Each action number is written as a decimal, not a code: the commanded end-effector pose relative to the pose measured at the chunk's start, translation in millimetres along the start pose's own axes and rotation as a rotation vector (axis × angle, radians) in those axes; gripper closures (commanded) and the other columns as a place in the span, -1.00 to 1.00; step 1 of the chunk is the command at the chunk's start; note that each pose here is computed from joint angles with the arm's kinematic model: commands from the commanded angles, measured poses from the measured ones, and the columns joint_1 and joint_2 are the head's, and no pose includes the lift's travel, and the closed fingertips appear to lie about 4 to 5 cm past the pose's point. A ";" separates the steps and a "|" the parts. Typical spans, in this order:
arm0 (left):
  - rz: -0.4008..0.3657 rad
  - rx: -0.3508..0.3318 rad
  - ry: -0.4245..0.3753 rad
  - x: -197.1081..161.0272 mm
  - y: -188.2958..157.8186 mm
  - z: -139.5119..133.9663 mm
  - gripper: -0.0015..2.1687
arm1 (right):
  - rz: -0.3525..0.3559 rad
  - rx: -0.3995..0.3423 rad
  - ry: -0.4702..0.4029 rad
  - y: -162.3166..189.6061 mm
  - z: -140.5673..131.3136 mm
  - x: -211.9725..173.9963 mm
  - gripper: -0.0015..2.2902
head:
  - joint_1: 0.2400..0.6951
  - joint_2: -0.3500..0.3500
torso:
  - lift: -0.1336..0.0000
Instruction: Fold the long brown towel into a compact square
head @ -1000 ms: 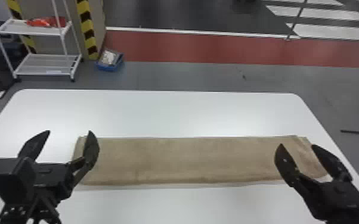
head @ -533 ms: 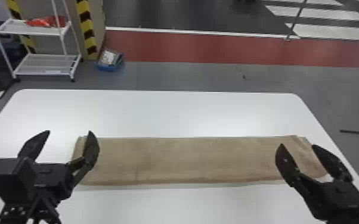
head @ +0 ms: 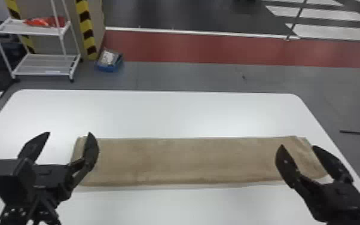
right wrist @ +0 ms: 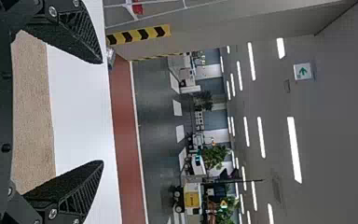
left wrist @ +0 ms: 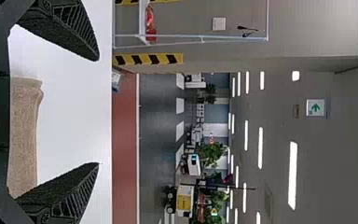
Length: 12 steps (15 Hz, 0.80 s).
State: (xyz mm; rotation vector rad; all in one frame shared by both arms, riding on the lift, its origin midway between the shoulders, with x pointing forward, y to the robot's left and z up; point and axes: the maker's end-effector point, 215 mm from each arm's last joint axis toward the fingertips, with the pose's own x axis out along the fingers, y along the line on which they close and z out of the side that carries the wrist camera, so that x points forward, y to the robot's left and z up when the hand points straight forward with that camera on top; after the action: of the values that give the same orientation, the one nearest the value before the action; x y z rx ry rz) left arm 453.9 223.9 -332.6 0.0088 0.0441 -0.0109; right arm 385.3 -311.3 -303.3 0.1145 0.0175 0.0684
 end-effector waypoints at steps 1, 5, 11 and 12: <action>0.005 0.007 0.028 6.2 3.0 -16.3 -0.92 | -0.002 0.002 0.004 -0.6 -2.7 -0.3 -0.89 | 1.00 -0.34 | -0.73; -0.005 0.014 0.171 24.0 5.7 -68.5 -0.92 | -0.004 0.003 0.012 -1.9 -7.0 -0.4 -0.89 | 1.00 -0.32 | -0.73; -0.006 0.019 0.336 33.5 26.3 -109.5 -0.87 | -0.003 0.008 0.014 -1.5 -10.6 2.4 -0.89 | 1.00 -0.27 | -0.73; -0.009 0.020 0.367 35.0 28.2 -117.8 -0.86 | -0.003 0.010 0.014 -1.4 -10.5 2.4 -0.89 | 1.00 -0.25 | -0.73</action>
State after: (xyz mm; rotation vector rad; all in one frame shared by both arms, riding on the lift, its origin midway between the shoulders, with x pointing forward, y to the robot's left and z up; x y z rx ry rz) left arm 482.4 248.3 -443.6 0.0287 0.3788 -0.0230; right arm 387.4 -311.3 -313.9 0.1210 0.0325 0.0671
